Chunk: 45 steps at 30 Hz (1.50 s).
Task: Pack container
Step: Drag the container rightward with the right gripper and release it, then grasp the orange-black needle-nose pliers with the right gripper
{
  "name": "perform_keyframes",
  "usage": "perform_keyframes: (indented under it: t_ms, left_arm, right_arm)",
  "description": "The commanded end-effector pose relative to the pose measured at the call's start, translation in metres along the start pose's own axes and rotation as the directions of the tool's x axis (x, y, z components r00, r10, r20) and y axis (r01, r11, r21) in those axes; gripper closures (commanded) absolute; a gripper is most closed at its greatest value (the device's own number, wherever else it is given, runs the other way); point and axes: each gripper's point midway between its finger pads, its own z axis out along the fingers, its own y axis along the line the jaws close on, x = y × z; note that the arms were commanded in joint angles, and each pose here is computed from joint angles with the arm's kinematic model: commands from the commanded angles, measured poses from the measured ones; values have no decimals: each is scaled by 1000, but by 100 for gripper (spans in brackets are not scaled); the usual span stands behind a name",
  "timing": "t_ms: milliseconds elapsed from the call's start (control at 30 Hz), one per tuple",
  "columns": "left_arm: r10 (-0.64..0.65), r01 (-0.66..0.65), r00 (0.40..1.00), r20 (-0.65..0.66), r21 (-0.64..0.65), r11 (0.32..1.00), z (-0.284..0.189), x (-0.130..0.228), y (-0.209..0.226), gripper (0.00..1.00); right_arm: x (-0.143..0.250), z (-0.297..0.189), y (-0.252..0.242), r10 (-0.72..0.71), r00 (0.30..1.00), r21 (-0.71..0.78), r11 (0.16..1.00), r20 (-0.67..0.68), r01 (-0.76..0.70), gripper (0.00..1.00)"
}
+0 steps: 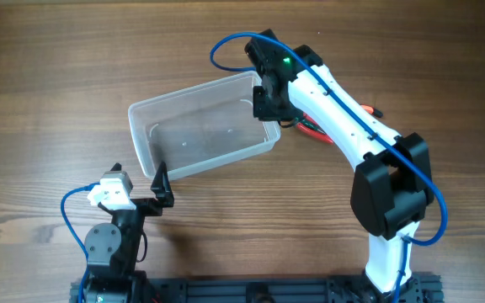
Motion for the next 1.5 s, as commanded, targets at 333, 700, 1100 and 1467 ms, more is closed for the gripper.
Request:
perform_keyframes:
  t_ms: [333, 700, 1100, 1467]
  left_arm:
    - [-10, 10, 1000, -2, -9, 1000, 0, 2, 2, 0]
    - [-10, 10, 1000, -1, -9, 1000, 0, 1, 2, 0]
    - [-10, 10, 1000, -1, -9, 1000, 0, 1, 2, 0]
    - [-10, 10, 1000, -1, -9, 1000, 0, 1, 2, 0]
  right_arm:
    - [-19, -9, 7, 50, 995, -25, 999, 88, -48, 78]
    - [-51, -45, -2, -205, 943, 47, 979, 263, 200, 69]
    - [-87, -207, -149, -485, 722, 312, 874, 494, 373, 5]
    - [-27, -36, -173, -382, 904, -59, 915, 193, 400, 5]
